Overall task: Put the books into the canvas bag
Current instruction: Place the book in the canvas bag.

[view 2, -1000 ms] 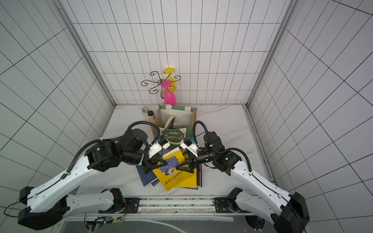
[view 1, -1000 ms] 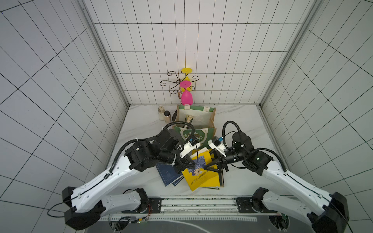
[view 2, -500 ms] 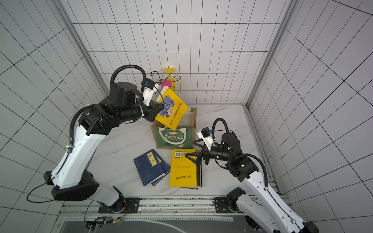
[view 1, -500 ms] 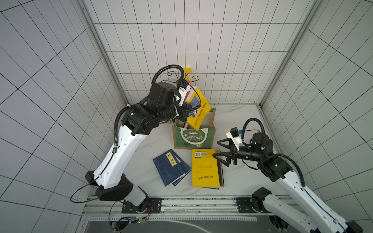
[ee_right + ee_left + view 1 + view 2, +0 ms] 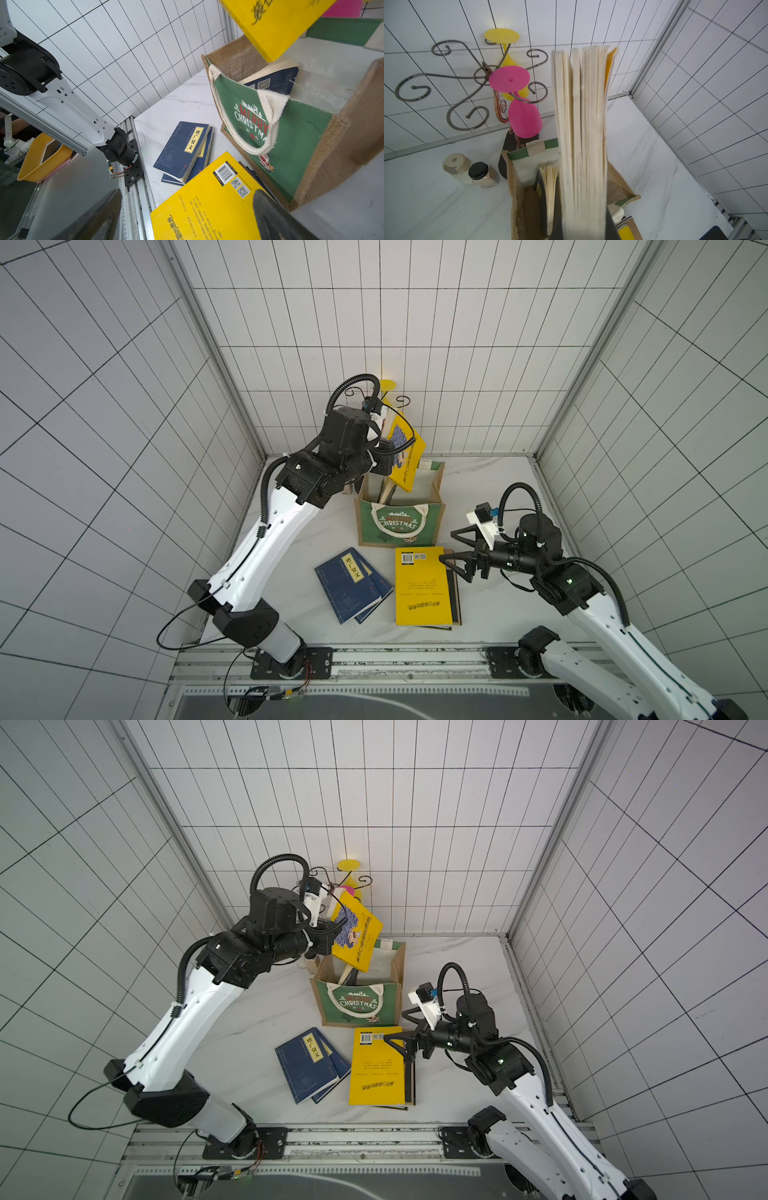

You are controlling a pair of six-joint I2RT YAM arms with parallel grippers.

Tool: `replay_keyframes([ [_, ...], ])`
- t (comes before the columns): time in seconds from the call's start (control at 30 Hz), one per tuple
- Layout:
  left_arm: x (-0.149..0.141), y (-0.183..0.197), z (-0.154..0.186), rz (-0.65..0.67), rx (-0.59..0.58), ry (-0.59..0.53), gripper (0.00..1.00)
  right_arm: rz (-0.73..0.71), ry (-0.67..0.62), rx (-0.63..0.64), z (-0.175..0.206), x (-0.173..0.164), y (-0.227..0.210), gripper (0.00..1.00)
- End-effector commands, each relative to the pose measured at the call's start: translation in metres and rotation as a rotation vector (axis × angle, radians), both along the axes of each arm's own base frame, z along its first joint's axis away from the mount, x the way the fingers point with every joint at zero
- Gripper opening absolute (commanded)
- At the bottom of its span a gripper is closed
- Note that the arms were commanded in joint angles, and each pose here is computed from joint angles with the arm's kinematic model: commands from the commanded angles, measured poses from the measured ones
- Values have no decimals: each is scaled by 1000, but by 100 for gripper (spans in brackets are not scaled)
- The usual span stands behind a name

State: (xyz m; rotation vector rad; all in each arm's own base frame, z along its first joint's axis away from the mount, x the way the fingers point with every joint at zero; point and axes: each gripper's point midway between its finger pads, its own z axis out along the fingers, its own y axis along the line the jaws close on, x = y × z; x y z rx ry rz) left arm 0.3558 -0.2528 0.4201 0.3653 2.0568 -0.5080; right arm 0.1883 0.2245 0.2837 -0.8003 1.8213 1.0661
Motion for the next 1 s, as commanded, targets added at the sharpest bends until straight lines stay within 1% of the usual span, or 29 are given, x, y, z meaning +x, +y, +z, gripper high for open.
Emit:
replay_keyframes([
  [0.0, 8, -4, 20, 15, -78, -79, 0, -20, -56, 10, 21, 2, -4, 99],
  [0.3, 16, -3, -19, 54, -30, -31, 0, -25, -49, 8, 20, 5, -4, 99],
  [0.47, 24, -1, -39, 101, 14, -3, 0, -37, -34, 5, 17, 8, -4, 99],
  [0.73, 35, -4, -71, 178, 133, 1, 0, -57, -19, 11, 16, 16, -3, 99],
  [0.97, 46, -6, -97, 220, 190, 31, 0, -66, -6, 9, 12, 20, -2, 99],
])
